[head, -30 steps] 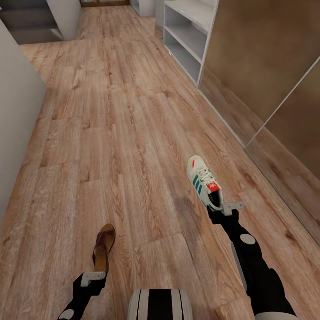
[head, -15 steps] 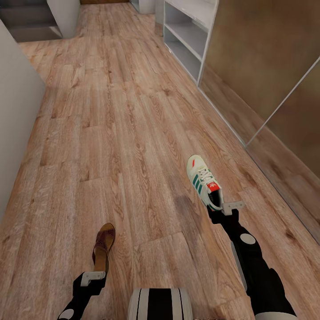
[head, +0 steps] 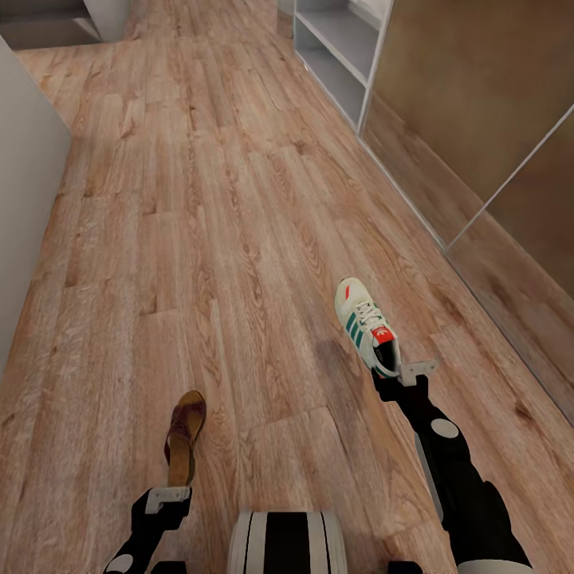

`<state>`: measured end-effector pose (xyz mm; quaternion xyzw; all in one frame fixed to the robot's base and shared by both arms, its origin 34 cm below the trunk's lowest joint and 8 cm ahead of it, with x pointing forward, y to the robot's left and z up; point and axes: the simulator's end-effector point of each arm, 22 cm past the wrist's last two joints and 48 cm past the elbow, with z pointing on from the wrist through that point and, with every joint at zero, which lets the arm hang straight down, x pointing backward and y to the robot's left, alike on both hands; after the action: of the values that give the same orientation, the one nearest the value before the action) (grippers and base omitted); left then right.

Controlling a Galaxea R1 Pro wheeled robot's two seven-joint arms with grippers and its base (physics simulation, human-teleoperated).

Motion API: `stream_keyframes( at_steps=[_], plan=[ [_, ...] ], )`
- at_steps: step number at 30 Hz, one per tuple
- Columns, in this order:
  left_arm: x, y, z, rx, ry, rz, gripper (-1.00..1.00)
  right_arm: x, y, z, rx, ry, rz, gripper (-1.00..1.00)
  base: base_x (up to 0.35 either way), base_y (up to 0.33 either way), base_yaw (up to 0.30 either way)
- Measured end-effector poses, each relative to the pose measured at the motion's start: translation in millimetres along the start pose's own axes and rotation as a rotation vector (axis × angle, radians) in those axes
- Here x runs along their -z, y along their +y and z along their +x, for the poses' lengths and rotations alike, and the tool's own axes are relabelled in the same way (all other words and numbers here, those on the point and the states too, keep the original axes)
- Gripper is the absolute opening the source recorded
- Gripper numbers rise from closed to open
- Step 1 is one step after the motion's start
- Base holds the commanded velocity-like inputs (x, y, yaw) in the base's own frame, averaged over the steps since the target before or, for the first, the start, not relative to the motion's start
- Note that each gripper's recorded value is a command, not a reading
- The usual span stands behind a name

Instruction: Pick up the two gym shoes and the two sandals from the corridor floor and place them onto the hallstand (shoe rack) in the corridor, making sure they are on the rack and not on the floor. Arrange them so the two gym shoes are next to each other and the two sandals are next to each other.

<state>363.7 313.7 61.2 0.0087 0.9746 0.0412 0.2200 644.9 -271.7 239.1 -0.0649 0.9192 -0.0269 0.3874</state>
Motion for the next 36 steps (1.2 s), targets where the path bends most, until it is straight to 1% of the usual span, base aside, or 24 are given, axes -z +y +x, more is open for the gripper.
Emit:
stream_keyframes(
  at_steps=[7, 14, 36],
  plan=[
    [-0.4, -0.3, 4.9, -0.001, 0.009, 0.001, 1.0, -1.8, 0.7, 5.2, 0.0, 0.009, -0.001, -1.0, 0.012, 0.0, 0.0],
    [-0.5, -0.4, 5.8, -0.001, 0.011, 0.001, 1.0, -2.0, 0.8, 6.0, 0.0, 0.01, -0.001, -1.0, 0.148, 0.0, 0.0],
    [-0.6, -0.4, 5.5, -0.001, 0.01, 0.001, 1.0, -2.1, 0.9, 6.3, 0.0, 0.011, -0.001, -1.0, 0.02, 0.0, 0.0]
  ],
)
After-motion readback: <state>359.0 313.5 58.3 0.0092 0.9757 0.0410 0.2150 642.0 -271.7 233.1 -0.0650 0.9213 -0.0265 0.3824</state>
